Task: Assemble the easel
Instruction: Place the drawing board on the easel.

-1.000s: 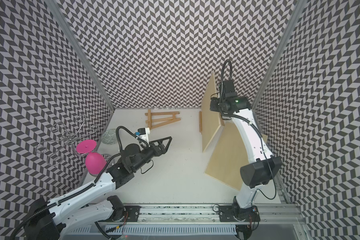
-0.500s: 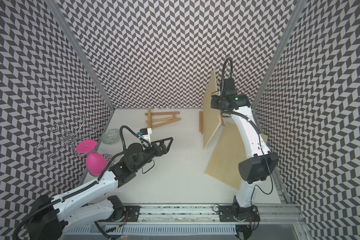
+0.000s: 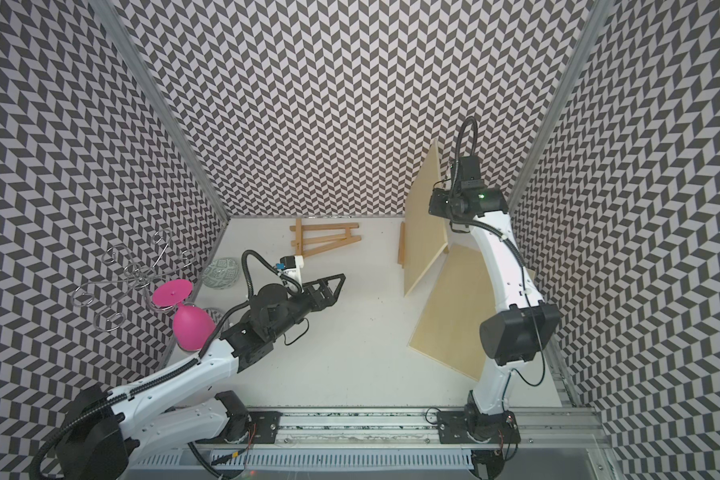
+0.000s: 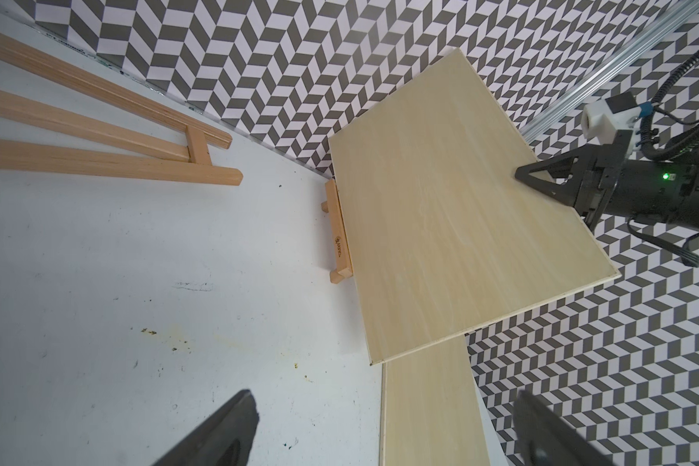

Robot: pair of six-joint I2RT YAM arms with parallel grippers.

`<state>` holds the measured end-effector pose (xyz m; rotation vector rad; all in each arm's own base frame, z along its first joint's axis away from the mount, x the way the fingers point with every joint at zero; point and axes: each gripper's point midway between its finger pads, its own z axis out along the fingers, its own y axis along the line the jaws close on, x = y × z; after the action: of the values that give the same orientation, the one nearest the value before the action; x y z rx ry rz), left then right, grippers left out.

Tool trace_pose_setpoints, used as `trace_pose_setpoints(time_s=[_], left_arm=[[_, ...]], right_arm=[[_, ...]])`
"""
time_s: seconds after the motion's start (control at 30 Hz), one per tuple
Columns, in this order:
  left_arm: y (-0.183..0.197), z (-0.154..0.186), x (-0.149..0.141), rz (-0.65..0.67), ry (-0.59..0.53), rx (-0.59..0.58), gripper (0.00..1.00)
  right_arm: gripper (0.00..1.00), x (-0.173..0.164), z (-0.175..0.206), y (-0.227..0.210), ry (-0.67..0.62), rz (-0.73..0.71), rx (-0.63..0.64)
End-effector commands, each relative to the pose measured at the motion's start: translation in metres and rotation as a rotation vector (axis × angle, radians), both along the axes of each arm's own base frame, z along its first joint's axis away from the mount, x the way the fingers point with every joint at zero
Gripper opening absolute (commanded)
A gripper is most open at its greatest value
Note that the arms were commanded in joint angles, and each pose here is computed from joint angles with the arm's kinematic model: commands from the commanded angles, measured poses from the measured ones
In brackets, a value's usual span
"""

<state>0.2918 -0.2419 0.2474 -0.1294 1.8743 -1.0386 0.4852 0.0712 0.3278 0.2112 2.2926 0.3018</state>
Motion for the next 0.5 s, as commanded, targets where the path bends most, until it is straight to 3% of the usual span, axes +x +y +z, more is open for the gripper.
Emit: trace_pose_setpoints(time_s=[0.0, 0.47], left_arm=[[0.002, -0.002, 0.003, 0.008, 0.001, 0.012, 1.00], [0.007, -0.005, 0.005, 0.016, 0.013, 0.022, 1.00]], right_arm=[[0.05, 0.030, 0.034, -0.015, -0.207, -0.043, -0.005], [0.50, 0.018, 0.054, -0.038, -0.243, -0.096, -0.018]])
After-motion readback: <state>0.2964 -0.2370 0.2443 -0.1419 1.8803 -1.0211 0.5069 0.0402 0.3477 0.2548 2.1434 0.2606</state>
